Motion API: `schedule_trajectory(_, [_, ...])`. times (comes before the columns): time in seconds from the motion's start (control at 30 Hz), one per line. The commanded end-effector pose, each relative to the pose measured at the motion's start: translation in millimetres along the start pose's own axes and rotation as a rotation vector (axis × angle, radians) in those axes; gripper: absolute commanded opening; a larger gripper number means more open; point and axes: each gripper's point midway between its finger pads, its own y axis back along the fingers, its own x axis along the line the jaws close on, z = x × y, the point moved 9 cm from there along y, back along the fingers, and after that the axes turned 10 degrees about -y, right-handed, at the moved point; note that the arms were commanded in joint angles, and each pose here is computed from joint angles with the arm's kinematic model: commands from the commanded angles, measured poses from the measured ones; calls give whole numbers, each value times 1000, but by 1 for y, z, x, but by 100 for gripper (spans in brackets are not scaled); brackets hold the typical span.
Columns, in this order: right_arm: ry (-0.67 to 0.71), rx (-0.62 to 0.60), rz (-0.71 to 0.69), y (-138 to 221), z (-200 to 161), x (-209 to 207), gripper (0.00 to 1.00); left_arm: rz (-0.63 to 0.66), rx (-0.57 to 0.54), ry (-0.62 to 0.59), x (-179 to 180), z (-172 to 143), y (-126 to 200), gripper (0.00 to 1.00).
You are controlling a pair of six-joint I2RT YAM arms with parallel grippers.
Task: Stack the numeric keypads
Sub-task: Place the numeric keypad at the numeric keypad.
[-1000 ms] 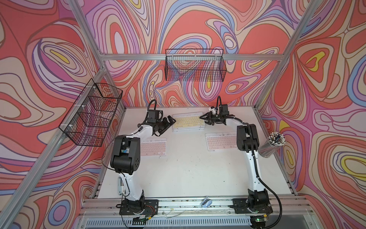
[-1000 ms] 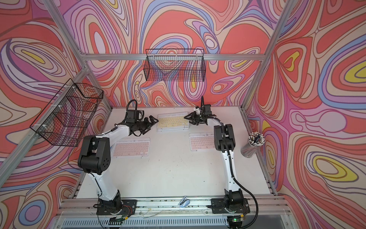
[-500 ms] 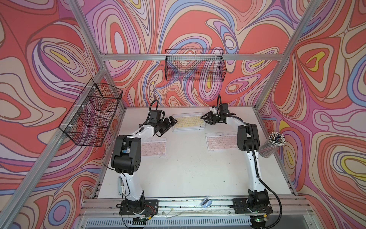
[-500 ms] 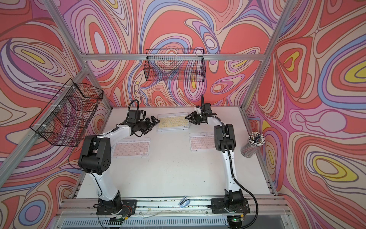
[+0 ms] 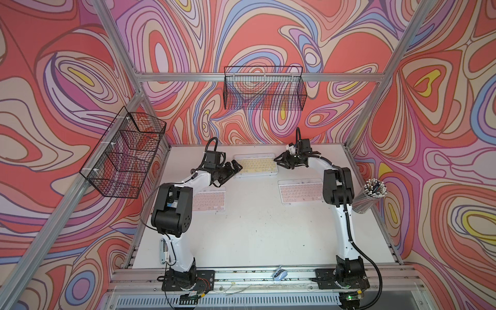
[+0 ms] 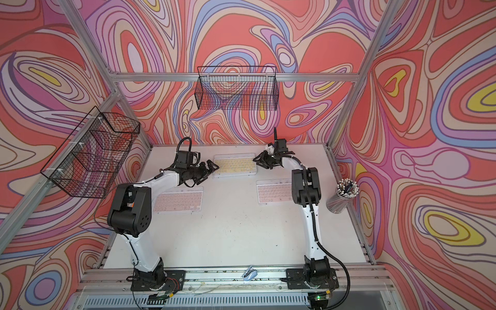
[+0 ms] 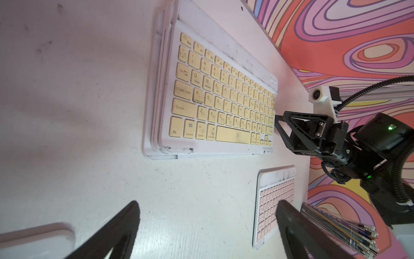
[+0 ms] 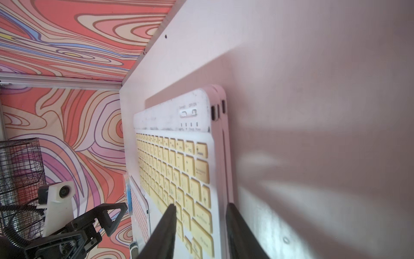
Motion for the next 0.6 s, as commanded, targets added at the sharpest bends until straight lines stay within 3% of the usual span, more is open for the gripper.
schedule_trajectory(0.0, [63, -46, -24, 25, -3, 25, 41, 25, -21, -44, -10, -2, 16, 98])
schedule_trajectory(0.07, [100, -53, -45, 31, -8, 32, 47, 47, -25, -60, -11, -3, 21, 98])
schedule_trajectory(0.23, [220, -111, -220, 51, -31, 58, 79, 130, -50, -131, -15, -4, 42, 99])
schedule_trajectory(0.33, [323, -160, -396, 61, -53, 81, 98, 199, -80, -206, -23, -8, 56, 100])
schedule_trajectory(0.47, [465, -253, -565, 74, -90, 114, 98, 317, -84, -290, -30, -20, 69, 100])
schedule_trajectory(0.57, [544, -348, -607, 85, -119, 133, 99, 425, -87, -331, -35, -29, 76, 100])
